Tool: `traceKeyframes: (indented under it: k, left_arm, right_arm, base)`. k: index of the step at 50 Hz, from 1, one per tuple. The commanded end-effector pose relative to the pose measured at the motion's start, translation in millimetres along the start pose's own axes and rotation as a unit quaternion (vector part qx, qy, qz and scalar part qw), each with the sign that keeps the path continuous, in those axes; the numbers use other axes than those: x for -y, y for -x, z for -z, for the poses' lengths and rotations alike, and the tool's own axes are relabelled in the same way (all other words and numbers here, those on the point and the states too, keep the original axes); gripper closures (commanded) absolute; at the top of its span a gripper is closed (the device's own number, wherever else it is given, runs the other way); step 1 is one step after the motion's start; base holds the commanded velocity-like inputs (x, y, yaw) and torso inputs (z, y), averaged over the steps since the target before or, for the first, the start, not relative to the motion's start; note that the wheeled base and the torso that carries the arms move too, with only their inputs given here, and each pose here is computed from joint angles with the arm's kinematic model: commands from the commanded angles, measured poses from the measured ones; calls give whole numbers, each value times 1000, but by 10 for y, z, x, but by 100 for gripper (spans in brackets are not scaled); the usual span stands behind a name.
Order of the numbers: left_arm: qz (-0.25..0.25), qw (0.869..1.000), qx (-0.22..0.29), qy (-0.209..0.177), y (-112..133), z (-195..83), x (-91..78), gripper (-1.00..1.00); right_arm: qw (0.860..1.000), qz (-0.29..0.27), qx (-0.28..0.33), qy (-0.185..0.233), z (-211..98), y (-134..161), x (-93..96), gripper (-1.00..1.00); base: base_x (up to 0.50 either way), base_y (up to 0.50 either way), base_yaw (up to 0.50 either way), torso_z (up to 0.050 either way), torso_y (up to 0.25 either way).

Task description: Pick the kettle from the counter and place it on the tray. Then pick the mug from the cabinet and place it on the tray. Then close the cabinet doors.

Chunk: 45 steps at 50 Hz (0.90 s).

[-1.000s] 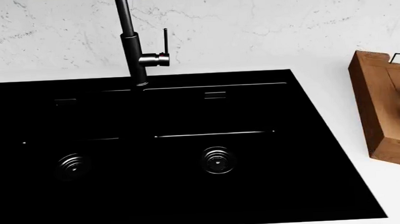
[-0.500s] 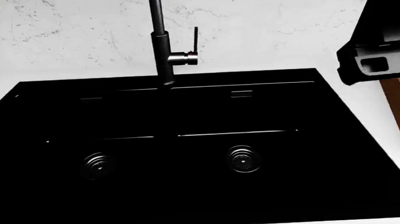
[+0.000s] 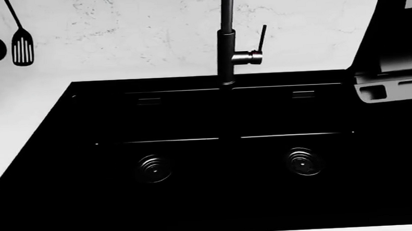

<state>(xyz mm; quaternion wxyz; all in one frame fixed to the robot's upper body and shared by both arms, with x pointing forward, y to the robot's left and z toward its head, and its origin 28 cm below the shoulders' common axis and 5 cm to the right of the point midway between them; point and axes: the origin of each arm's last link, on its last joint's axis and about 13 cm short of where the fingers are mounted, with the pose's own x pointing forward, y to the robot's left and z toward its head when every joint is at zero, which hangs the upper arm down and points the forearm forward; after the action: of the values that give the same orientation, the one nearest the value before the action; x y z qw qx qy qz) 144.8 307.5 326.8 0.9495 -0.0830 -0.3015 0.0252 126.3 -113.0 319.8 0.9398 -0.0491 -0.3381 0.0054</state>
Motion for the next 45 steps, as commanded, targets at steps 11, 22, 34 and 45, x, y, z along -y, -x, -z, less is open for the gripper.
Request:
traceKeyframes:
  k: [11,22,34,45]
  left_arm:
    - [-3,1000,0,-2,-8,-1,0,-100]
    - [-23,1000,1,-8,-38,-34,-2,-100]
    - [-99,988,40,-110,-113,-178,-12,-100]
    - [-183,971,91,-123,-320,-490,-161,-100]
  right_arm:
    - [1000,-3,-4,-2,32,3,-15,-100]
    - [1000,-4,-5,-4,22,4,-12,-100]
    - [1000,-6,-17,-21,44,9,2,-100]
    - [1000,-5,-17,-24,51,36,10,-100]
  base:
    - [2,500,0,0,0]
    - [2,500,0,0,0]
    - [1,125,0,0,0]
    - [0,0,0,0,0]
